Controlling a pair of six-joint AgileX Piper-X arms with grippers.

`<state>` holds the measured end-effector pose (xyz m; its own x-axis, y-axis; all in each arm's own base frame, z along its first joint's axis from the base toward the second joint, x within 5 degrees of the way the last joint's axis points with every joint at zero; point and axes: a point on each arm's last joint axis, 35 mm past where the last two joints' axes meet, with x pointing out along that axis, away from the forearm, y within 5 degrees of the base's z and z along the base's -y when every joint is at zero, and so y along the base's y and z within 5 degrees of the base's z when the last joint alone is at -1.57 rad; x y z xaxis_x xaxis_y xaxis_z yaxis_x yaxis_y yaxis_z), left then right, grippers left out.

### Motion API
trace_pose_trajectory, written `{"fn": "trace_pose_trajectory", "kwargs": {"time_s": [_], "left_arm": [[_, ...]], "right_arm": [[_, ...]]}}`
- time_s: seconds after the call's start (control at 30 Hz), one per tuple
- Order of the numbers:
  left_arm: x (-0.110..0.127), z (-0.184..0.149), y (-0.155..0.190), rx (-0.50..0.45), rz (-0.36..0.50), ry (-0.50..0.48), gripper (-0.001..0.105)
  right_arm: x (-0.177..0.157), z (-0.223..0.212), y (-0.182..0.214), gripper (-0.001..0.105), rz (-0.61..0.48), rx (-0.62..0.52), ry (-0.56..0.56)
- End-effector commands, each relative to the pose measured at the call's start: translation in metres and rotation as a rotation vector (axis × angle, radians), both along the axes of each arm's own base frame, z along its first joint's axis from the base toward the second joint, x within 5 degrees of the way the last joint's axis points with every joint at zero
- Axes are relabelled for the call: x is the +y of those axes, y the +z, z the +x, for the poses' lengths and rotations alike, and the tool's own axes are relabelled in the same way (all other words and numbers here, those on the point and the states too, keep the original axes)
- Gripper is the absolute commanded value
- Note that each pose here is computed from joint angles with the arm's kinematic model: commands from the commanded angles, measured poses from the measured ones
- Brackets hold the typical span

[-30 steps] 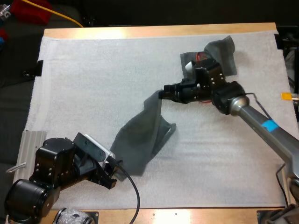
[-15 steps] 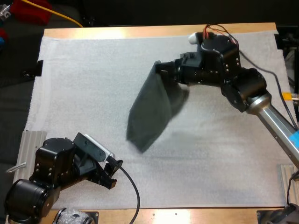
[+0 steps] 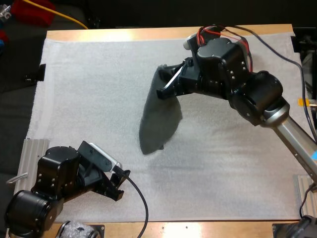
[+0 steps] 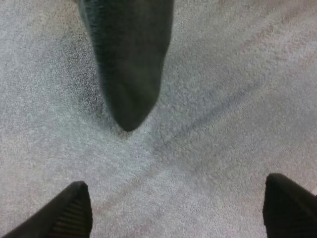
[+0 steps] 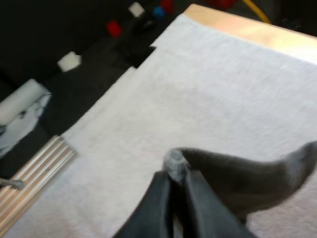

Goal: Pick towel from pile, fold and stack

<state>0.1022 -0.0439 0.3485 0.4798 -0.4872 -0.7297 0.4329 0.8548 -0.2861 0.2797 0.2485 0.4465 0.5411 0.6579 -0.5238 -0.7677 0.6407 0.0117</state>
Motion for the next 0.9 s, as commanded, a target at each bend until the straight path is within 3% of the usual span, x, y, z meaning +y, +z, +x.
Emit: {"fn": "trace_pose_trajectory", "kwargs": {"time_s": [0.0,0.27,0.47,0.7,0.87], "left_arm": [[0.000,-0.001,0.003,-0.005,-0.005,0.003,0.069],[0.000,-0.001,0.003,-0.005,-0.005,0.003,0.069],[0.000,-0.001,0.003,-0.005,-0.005,0.003,0.069],[0.000,-0.001,0.003,-0.005,-0.005,0.003,0.069],[0.000,-0.001,0.003,-0.005,-0.005,0.003,0.069]], "right_arm": [[-0.005,-0.003,0.014,0.000,-0.003,-0.048,-0.020],[-0.012,-0.006,0.045,0.000,-0.038,-0.198,-0.080],[-0.018,-0.006,0.037,0.000,-0.222,-0.239,-0.135],[-0.019,-0.008,0.003,0.000,-0.395,-0.076,-0.074],[-0.013,-0.006,-0.038,0.000,-0.444,0.029,-0.025]]}}
